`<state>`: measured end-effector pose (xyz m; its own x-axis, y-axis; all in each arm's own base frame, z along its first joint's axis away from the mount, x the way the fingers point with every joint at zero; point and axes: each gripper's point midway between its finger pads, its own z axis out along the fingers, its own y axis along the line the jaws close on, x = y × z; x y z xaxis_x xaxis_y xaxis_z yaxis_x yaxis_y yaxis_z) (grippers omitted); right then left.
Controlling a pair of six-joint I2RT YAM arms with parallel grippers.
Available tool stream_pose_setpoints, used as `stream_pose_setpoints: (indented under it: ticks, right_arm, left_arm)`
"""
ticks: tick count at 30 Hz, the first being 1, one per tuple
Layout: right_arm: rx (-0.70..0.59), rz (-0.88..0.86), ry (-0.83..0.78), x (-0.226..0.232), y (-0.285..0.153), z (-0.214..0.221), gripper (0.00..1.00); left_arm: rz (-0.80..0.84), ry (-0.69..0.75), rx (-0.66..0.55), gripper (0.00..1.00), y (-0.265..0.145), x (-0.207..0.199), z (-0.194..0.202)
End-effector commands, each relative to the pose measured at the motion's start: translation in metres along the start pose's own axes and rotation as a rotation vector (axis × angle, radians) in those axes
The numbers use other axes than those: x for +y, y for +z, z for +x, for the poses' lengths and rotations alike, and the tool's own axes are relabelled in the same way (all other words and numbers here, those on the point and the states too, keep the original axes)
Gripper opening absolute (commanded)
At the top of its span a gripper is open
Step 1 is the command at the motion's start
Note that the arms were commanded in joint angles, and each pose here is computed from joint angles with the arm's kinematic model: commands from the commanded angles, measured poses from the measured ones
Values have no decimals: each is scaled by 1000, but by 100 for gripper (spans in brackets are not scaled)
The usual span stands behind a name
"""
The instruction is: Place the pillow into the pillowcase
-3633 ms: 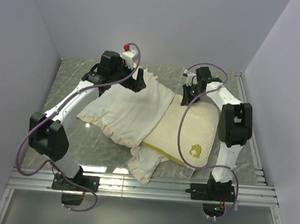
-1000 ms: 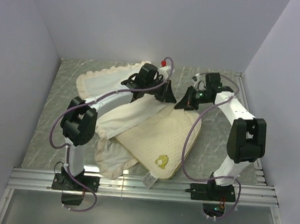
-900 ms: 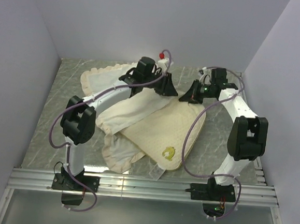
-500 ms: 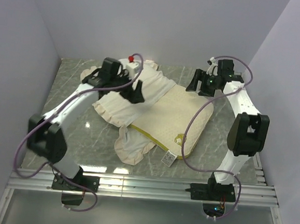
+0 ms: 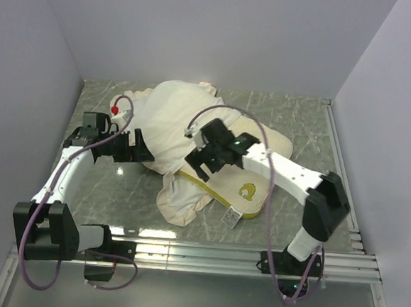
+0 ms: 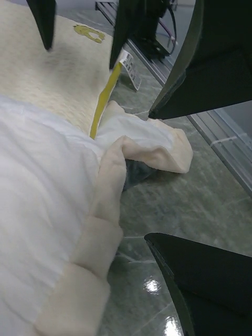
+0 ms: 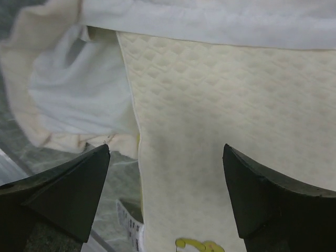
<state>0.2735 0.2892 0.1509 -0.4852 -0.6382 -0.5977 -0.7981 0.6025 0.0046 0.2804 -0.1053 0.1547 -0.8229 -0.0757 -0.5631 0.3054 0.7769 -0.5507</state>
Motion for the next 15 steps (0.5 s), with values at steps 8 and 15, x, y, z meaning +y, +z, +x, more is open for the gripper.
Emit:
stream_pose_setpoints:
  ticks: [8, 15]
  right_arm:
    - [219, 258, -167, -3, 96, 26, 94]
    - [129, 164, -68, -3, 94, -1, 0]
  left_arm:
    - [20, -379, -26, 95, 4, 4, 25]
    - [43, -508, -57, 81, 30, 15, 40]
